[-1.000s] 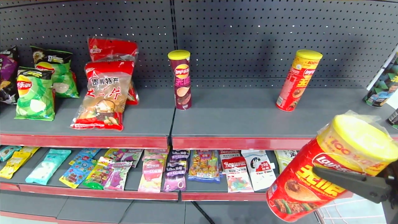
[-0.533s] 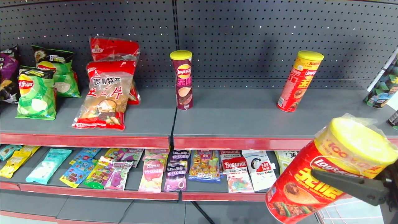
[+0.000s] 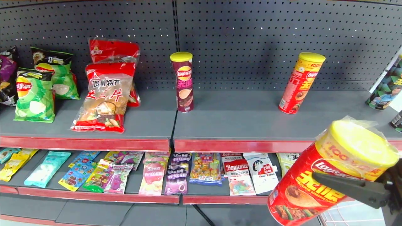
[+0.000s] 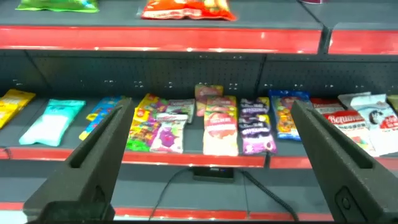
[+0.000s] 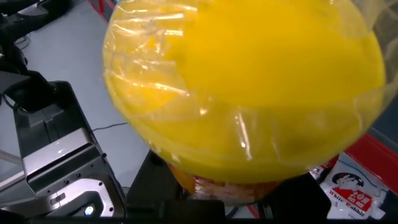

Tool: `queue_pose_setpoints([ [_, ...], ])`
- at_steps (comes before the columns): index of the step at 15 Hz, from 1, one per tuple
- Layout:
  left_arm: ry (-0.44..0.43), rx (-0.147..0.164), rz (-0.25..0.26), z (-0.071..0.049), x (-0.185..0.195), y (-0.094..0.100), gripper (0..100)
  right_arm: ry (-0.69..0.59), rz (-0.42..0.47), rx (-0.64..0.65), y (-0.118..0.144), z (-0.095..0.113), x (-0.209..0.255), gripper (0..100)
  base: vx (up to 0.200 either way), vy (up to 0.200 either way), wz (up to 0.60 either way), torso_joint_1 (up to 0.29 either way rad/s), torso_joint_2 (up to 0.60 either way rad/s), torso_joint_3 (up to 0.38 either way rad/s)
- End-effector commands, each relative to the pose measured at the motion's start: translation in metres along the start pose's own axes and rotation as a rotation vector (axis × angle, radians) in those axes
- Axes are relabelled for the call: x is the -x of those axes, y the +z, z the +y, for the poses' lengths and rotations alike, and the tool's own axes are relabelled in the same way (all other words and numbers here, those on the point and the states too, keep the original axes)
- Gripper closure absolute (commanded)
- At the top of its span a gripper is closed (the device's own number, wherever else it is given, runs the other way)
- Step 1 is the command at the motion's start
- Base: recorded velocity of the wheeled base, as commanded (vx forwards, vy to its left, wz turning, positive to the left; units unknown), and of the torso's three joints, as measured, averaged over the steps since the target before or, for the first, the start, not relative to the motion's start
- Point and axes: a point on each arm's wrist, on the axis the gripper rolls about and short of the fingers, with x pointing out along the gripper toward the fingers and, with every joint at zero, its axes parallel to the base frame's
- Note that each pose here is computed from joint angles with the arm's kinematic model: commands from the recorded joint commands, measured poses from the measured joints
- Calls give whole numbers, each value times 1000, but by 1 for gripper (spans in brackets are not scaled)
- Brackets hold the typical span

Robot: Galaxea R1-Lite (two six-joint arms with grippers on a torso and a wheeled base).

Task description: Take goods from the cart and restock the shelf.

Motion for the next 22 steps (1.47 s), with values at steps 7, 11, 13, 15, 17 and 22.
queue_pose_setpoints([
  [7,2,0,0,0,0,0,0,4,16,-7,-2,-2,-4,100,0,-200,0,4,5,0],
  [11,4,0,0,0,0,0,0,4,14,-7,-1,-2,-4,100,0,-200,0,2,4,4],
  [13,2,0,0,0,0,0,0,4,14,-7,-2,-2,-3,100,0,-200,0,2,5,5],
  [15,2,0,0,0,0,0,0,3,14,-7,-2,-2,-3,100,0,-100,0,1,1,1],
  [17,2,-1,0,0,0,0,0,3,13,-6,-1,-1,-3,100,0,0,0,0,0,0],
  [22,4,-1,0,0,0,0,0,3,11,-5,-2,-1,-2,100,120,0,0,-3,1,2],
])
